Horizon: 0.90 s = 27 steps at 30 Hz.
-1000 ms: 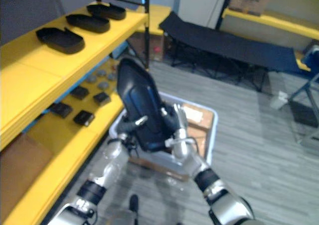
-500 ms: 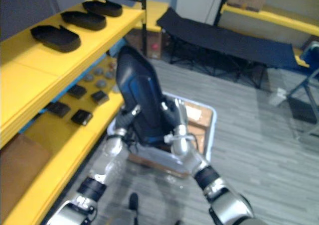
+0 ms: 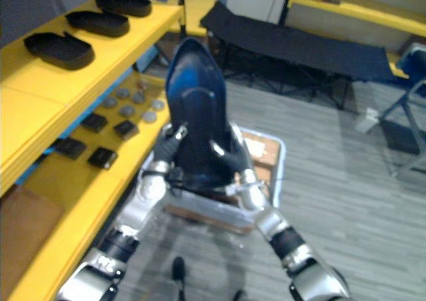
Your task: Walk over and take plastic housings, then place them on the shelf
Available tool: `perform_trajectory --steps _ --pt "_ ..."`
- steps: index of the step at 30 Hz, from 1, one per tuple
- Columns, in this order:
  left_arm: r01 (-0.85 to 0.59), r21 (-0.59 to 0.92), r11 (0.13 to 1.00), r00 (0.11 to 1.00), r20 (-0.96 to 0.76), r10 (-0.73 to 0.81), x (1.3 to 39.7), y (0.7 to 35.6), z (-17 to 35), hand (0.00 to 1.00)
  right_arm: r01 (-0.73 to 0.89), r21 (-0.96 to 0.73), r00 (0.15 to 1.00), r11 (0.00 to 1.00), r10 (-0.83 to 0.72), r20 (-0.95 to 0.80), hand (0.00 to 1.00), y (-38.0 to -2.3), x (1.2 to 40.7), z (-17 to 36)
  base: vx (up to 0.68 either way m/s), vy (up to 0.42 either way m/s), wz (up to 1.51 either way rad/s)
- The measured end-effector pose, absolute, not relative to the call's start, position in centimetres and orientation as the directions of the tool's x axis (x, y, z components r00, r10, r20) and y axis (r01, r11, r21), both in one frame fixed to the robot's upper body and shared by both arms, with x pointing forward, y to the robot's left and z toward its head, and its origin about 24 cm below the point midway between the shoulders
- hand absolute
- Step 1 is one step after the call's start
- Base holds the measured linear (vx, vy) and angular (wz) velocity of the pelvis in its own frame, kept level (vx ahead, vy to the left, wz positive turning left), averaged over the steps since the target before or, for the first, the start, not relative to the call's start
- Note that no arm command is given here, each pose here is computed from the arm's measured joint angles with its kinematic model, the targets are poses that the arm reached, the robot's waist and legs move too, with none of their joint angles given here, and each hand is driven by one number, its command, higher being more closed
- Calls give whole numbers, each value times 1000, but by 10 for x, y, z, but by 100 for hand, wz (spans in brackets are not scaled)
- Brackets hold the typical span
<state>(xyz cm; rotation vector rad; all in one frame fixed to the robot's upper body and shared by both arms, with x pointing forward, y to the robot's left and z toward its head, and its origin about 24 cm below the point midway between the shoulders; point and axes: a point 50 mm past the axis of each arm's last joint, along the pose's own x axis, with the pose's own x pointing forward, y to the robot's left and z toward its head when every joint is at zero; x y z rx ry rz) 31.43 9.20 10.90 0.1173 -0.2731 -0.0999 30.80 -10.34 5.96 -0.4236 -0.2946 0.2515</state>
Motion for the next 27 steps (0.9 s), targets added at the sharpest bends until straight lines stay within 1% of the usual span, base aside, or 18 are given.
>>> perform_trajectory --steps 1,3,5,6,7,9,10,11,13,14,15,17,18,21,22,23,25,27 --pt "90 174 981 947 289 -138 312 90 114 100 -216 -398 924 892 318 211 0 -108 305 56 0 0 0" --pt "103 193 976 931 328 -163 307 86 121 100 -253 -331 913 909 338 230 0 -116 300 60 7 -7 -2" --pt "109 161 981 914 373 -162 300 84 131 100 -278 -208 884 938 335 327 0 -127 296 79 12 -11 -6" --pt "105 147 984 912 380 -154 298 85 132 100 -292 -177 872 940 338 354 0 -130 296 84 6 -3 -16" --pt "86 118 989 914 386 -126 297 89 132 100 -302 -119 849 946 324 417 0 -137 294 96 -4 3 -26" --pt "51 81 995 924 375 -77 295 97 127 100 -260 -66 820 963 256 513 0 -156 292 115 -8 5 -19" --pt "7 68 998 929 368 -32 292 105 121 100 -218 -39 794 975 200 574 0 -172 286 125 0 0 0" --pt "-15 59 998 930 366 -8 290 110 118 100 -197 -26 782 980 173 599 0 -179 283 130 -8 2 -4" --pt "-179 44 983 909 390 148 285 133 111 100 -172 36 727 984 102 679 0 -198 268 142 -15 6 -8" --pt "-225 44 973 897 398 189 284 140 110 100 -177 45 719 983 98 688 0 -199 265 143 -32 11 -13" --pt "-317 29 948 864 421 276 282 153 110 100 -203 65 714 977 102 693 0 -201 259 142 -33 11 -12" --pt "-377 23 926 834 442 329 281 161 110 100 -214 89 725 973 97 682 0 -202 253 135 -31 13 -8" --pt "-417 16 909 812 456 364 280 165 111 100 -200 123 753 972 73 654 0 -202 248 124 0 0 0" --pt "-462 19 887 789 466 401 278 167 109 100 -158 189 807 969 16 590 0 -203 237 102 -6 18 -3" --pt "-484 12 875 782 454 427 275 168 104 100 -120 232 838 965 -27 546 0 -204 231 90 -15 57 -14" --pt "-496 4 869 777 448 441 274 169 102 100 -93 252 849 963 -55 525 0 -205 228 84 -12 63 -29" --pt "-551 -40 834 746 425 513 268 178 96 100 48 301 874 952 -186 449 0 -218 221 66 -10 49 -19" --pt "-576 -53 816 728 421 541 266 184 95 100 132 292 881 947 -247 403 0 -230 215 55 -8 28 -3"
